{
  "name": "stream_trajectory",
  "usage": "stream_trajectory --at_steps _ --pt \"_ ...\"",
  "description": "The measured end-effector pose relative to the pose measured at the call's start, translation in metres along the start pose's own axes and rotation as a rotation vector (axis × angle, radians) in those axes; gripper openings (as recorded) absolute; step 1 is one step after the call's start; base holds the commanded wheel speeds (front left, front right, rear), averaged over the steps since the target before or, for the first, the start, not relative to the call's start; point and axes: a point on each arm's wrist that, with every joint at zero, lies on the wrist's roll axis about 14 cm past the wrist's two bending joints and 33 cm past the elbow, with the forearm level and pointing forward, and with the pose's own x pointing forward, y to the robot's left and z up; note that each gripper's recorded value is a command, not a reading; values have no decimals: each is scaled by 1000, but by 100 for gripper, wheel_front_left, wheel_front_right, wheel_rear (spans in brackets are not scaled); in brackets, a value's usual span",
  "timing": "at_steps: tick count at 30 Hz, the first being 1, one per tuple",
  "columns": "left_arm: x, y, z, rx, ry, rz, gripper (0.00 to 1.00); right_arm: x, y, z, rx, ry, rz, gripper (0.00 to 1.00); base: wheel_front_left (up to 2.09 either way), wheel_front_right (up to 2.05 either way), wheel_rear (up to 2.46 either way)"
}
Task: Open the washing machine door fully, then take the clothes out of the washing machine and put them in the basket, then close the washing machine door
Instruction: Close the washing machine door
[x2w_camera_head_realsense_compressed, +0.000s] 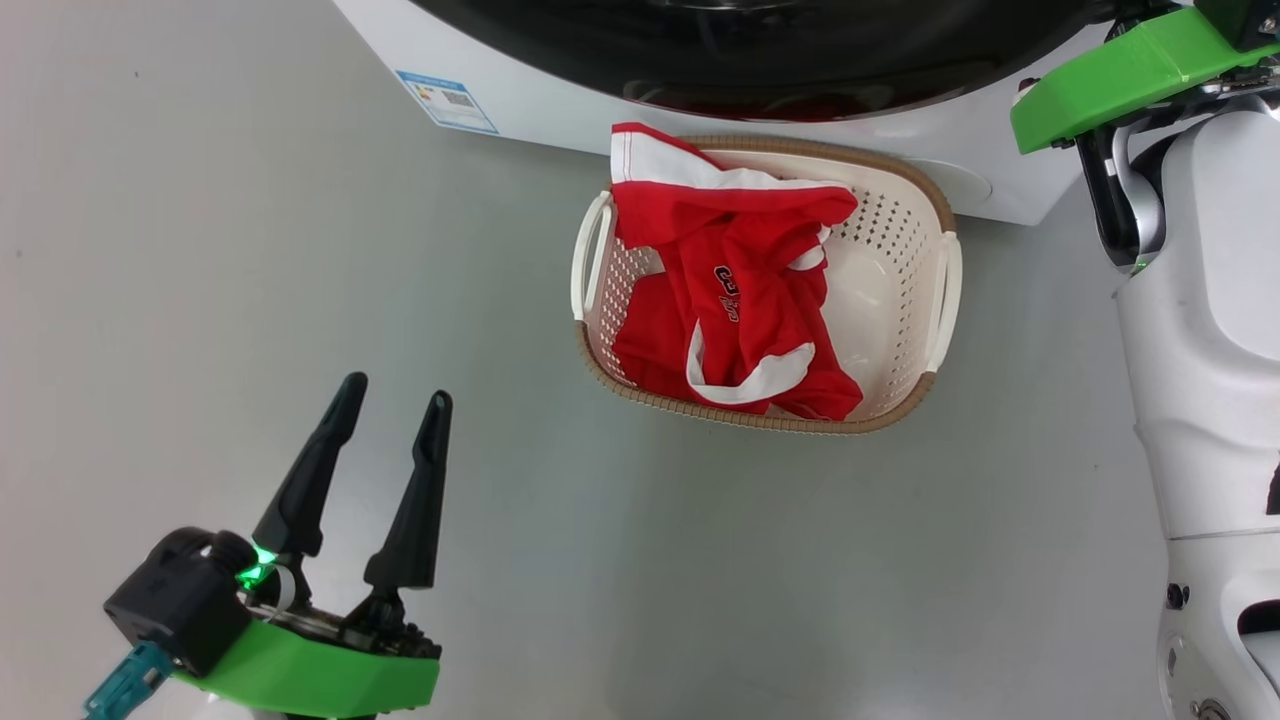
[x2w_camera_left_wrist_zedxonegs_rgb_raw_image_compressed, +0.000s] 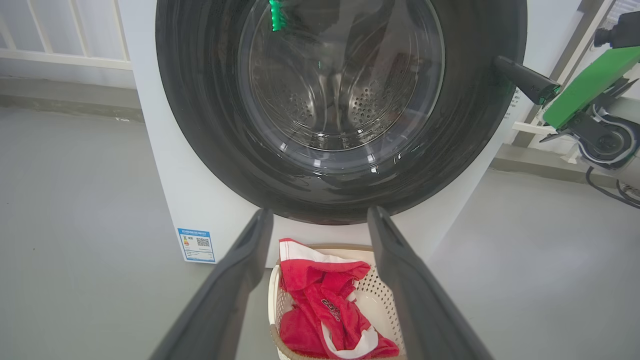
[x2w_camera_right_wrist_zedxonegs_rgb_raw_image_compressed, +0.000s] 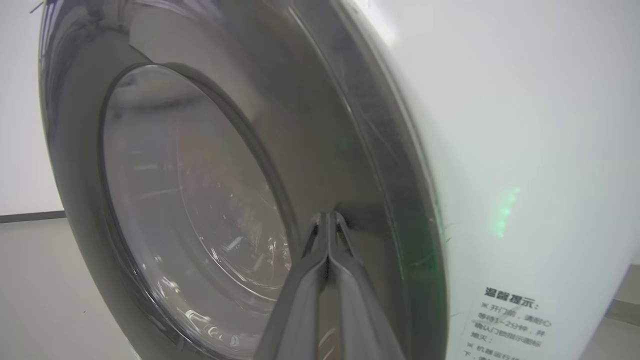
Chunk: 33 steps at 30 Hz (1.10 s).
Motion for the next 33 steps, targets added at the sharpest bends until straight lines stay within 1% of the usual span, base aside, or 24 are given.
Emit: stream_trajectory --at_steps 6,7,8,9,10,23,28,33 --pt "1 -1 4 -5 -13 -4 100 -3 -4 14 -11 -29 -7 0 0 0 0" --pt "1 -2 5 -6 -17 -5 100 -4 -5 17 -12 -36 -10 4 0 0 0" --pt "1 -2 6 -6 -21 -6 100 -5 -6 21 -10 -44 -14 24 0 0 0" --pt "1 -2 8 -7 -25 -6 100 -7 -8 24 -7 -51 -18 47 0 0 0" --pt "1 -2 9 -8 -29 -6 100 -10 -9 26 -4 -55 -24 99 0 0 0" --pt "6 -21 16 -37 -58 -70 100 -73 -5 18 -8 -7 -16 100 0 0 0" --pt "9 -28 21 -48 -78 -91 100 -96 -12 20 -15 5 -41 100 0 0 0" --pt "7 -38 23 -64 -85 -119 100 -123 -24 30 -33 3 -86 100 0 0 0"
